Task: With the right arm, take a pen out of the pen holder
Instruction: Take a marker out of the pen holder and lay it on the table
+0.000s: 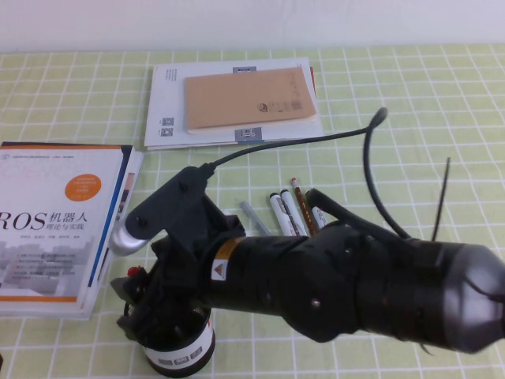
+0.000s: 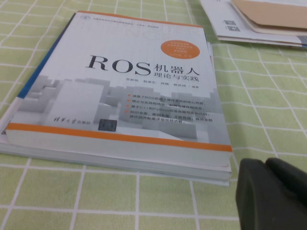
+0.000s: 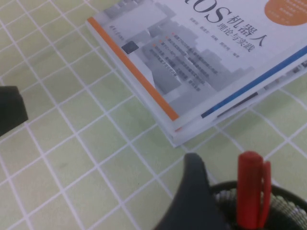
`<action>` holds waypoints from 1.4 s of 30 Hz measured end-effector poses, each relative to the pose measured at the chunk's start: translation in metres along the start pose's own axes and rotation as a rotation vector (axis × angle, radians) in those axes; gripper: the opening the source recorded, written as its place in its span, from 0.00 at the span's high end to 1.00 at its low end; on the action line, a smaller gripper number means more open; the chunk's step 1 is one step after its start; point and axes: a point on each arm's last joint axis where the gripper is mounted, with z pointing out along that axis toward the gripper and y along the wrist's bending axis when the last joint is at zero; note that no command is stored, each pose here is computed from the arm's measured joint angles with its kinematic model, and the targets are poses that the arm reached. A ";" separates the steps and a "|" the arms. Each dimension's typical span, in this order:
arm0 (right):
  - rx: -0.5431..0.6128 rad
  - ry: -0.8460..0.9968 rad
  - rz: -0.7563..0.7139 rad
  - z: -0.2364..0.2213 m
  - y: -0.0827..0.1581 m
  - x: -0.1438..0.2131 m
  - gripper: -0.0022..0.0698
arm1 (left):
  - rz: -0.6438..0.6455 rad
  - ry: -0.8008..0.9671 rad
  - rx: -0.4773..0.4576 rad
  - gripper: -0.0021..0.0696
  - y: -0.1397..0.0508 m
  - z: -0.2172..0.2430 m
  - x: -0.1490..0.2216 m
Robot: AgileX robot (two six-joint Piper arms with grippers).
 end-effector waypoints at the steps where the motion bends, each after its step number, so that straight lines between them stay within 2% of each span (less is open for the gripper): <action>1: 0.000 -0.001 0.000 0.002 0.000 -0.001 0.37 | 0.000 0.000 0.000 0.98 0.000 0.000 0.000; 16: 0.007 0.034 -0.090 0.034 -0.003 0.008 0.37 | 0.000 0.000 0.000 0.98 0.000 0.000 0.000; 27: 0.021 0.015 -0.086 0.042 -0.005 0.012 0.38 | 0.000 0.000 0.000 0.98 0.000 0.000 0.000; 31: 0.023 0.011 -0.087 0.042 -0.005 0.011 0.45 | 0.000 0.000 0.000 0.98 0.000 0.000 0.000; 42: 0.027 -0.005 -0.084 0.042 -0.005 0.010 0.75 | 0.000 0.000 0.000 0.98 0.000 0.000 0.000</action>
